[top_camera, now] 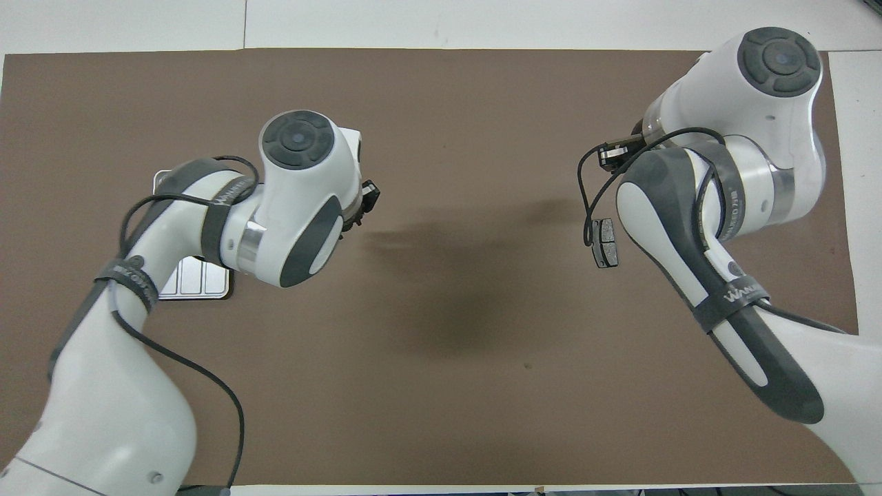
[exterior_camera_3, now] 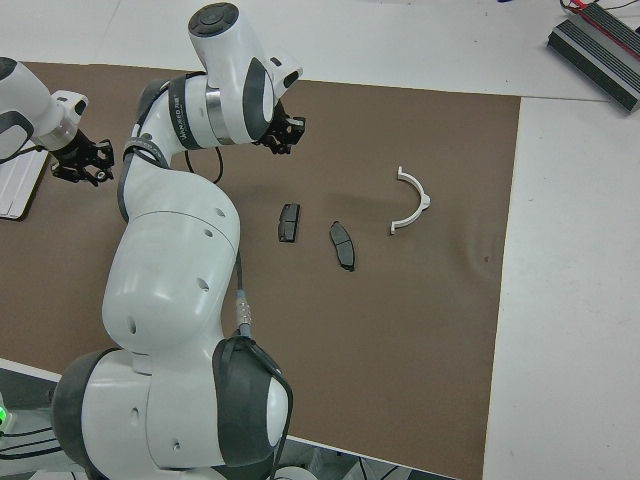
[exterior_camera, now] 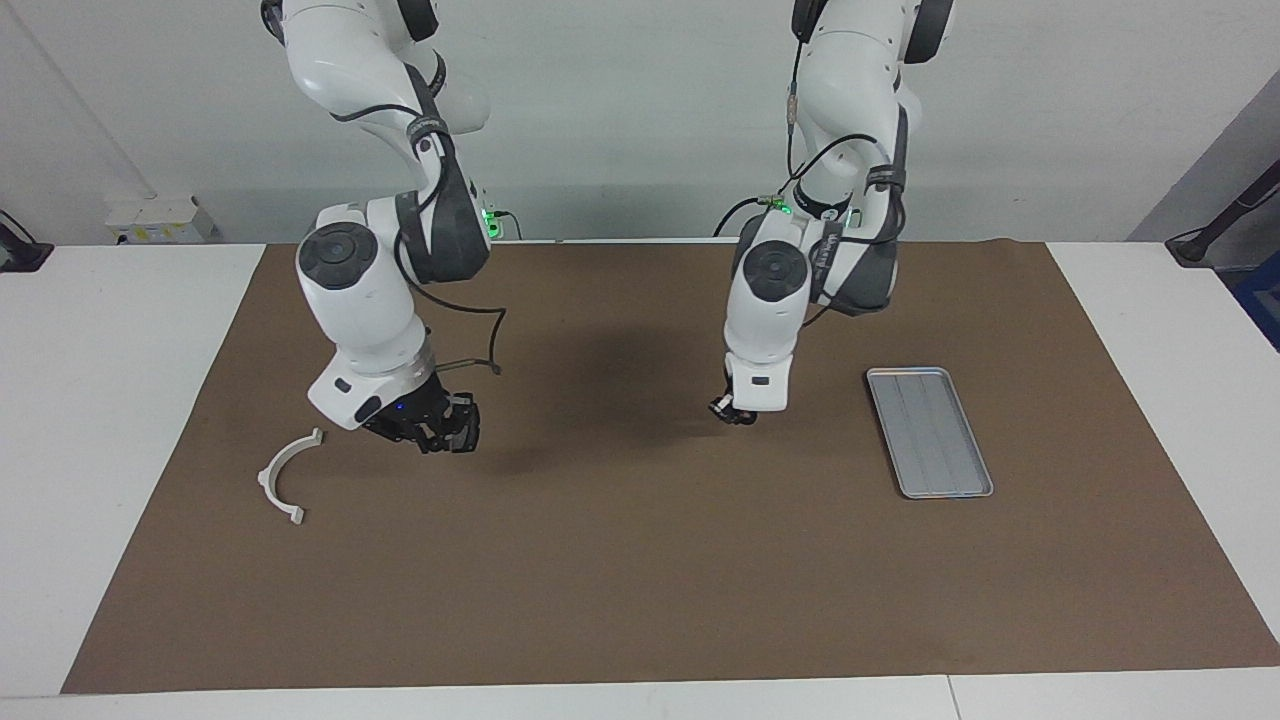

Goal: Pick bearing gear from pile to tray

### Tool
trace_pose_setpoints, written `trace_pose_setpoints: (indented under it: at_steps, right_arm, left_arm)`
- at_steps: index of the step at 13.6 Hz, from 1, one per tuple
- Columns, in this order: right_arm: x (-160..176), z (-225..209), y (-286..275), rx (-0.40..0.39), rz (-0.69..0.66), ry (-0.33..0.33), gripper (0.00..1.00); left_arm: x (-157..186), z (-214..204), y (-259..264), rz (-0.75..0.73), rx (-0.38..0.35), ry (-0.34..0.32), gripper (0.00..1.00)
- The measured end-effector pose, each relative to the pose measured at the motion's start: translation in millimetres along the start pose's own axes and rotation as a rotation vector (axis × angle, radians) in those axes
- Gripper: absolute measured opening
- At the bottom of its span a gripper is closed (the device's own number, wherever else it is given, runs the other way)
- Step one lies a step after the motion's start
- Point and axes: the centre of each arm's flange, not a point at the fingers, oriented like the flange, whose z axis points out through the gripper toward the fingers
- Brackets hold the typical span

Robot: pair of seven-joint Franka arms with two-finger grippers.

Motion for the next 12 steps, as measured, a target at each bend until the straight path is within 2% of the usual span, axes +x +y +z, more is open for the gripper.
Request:
trace_pose_setpoints:
  at_steps: [3, 6, 8, 12]
  right_arm:
    - [-8, -5, -62, 0.006, 0.045, 0.007, 0.24]
    - [-30, -11, -148, 0.015, 0.124, 0.013, 0.24]
    - [-49, -13, -199, 0.021, 0.159, 0.015, 0.24]
    - [-85, -3, -279, 0.036, 0.195, 0.014, 0.24]
  left_arm:
    - [68, -20, -79, 0.063, -0.011, -0.016, 0.36]
    - [125, -8, -145, 0.147, -0.009, -0.041, 0.36]
    - [146, 9, -176, 0.176, -0.021, -0.035, 0.36]
    - [159, 39, -218, 0.2, -0.037, -0.022, 0.36]
